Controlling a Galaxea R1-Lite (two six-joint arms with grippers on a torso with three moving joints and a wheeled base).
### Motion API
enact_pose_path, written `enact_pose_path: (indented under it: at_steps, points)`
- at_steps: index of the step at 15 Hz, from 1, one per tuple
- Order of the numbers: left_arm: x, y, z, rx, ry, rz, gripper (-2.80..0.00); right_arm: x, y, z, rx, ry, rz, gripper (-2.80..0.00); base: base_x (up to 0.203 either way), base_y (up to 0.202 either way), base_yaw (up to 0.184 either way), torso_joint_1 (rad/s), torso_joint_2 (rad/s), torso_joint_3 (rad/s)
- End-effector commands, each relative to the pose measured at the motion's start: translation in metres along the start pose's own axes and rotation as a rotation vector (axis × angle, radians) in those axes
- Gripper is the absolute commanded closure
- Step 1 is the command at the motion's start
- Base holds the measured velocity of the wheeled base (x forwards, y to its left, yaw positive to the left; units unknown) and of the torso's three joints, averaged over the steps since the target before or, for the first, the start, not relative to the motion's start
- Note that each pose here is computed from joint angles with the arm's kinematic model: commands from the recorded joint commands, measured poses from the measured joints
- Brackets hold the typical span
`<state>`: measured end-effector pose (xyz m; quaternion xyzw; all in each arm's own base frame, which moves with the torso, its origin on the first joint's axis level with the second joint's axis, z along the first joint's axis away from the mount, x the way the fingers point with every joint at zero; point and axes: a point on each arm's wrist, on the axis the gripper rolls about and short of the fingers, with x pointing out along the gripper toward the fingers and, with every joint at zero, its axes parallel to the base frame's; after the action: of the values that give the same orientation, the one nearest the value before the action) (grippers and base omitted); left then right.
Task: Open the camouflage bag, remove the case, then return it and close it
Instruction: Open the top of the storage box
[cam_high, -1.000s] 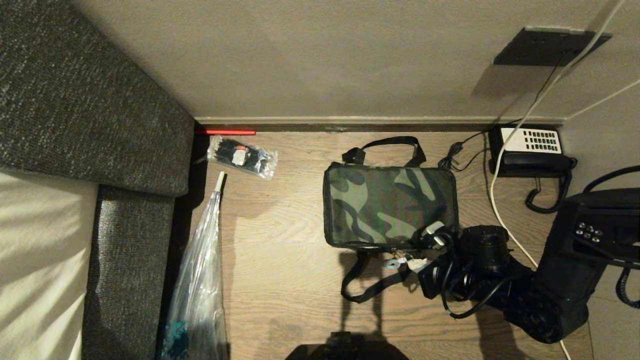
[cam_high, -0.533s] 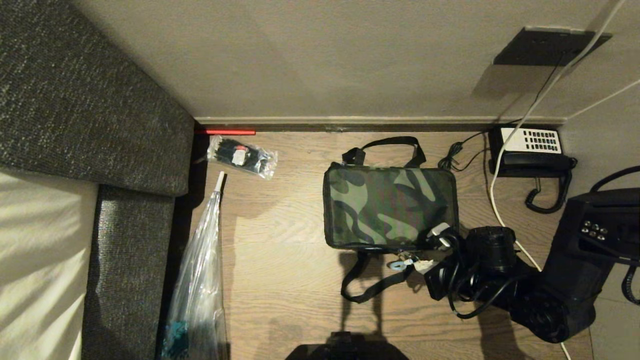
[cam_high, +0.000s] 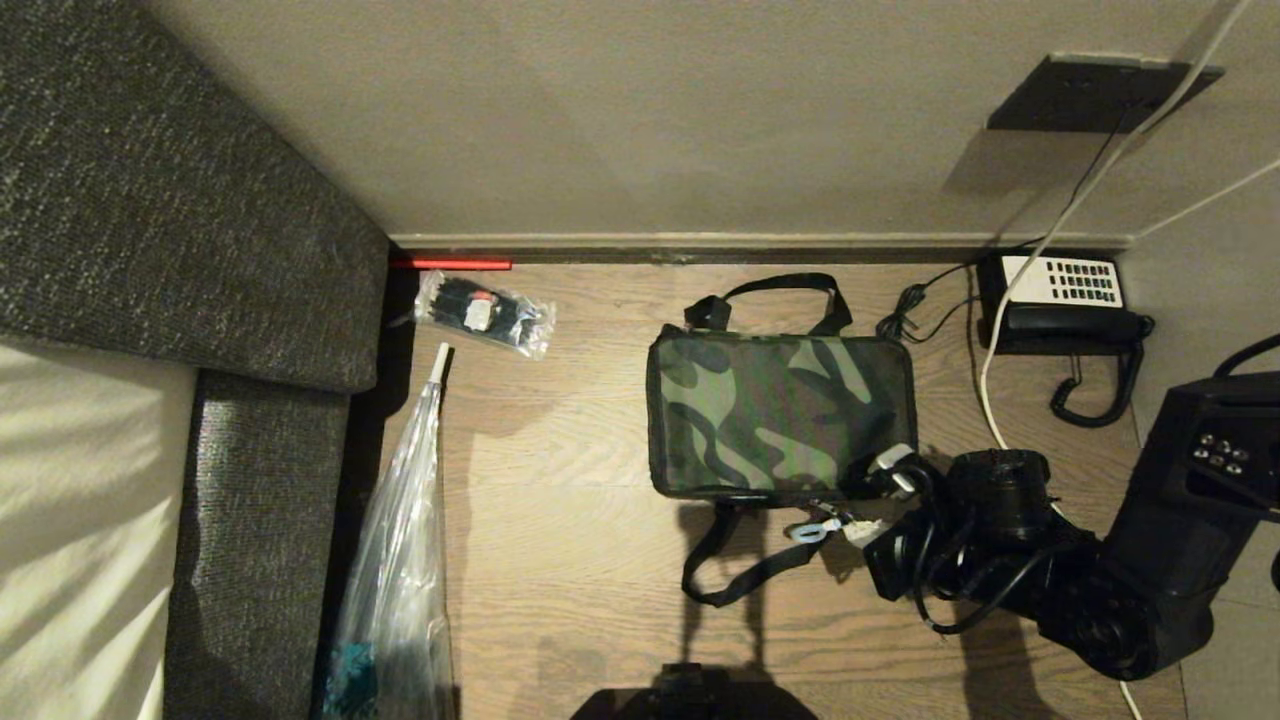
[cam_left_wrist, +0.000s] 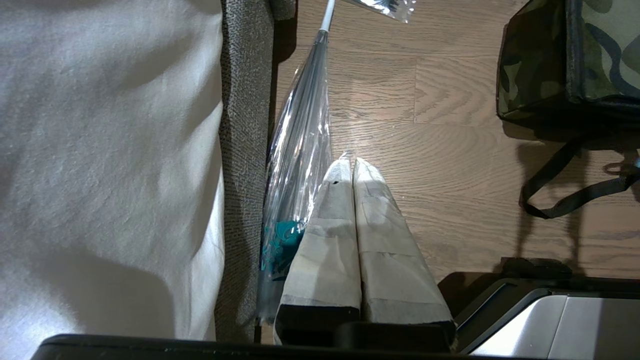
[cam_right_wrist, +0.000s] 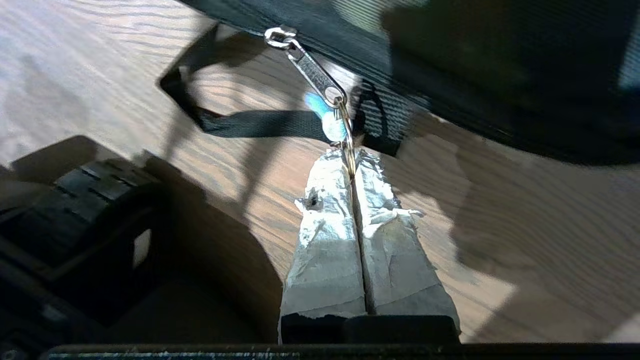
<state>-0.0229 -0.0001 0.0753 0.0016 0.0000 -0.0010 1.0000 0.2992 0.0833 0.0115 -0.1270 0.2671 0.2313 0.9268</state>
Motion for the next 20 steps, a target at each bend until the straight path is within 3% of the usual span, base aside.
enact_pose_path:
  at_steps: [1, 20]
  points:
    - [0.000, 0.000, -0.001, 0.000, 0.005, 0.000, 0.00, -0.004, -0.004, 0.000, 0.004, -0.003, -0.013, 0.00, 0.000, 0.000, 0.000, 0.000, 0.00, 0.000]
    - [0.000, 0.000, -0.001, 0.000, 0.005, 0.000, 0.00, -0.022, -0.044, -0.009, 0.034, 0.062, -0.115, 0.00, 0.000, 0.000, 0.000, 0.000, 0.00, 0.000]
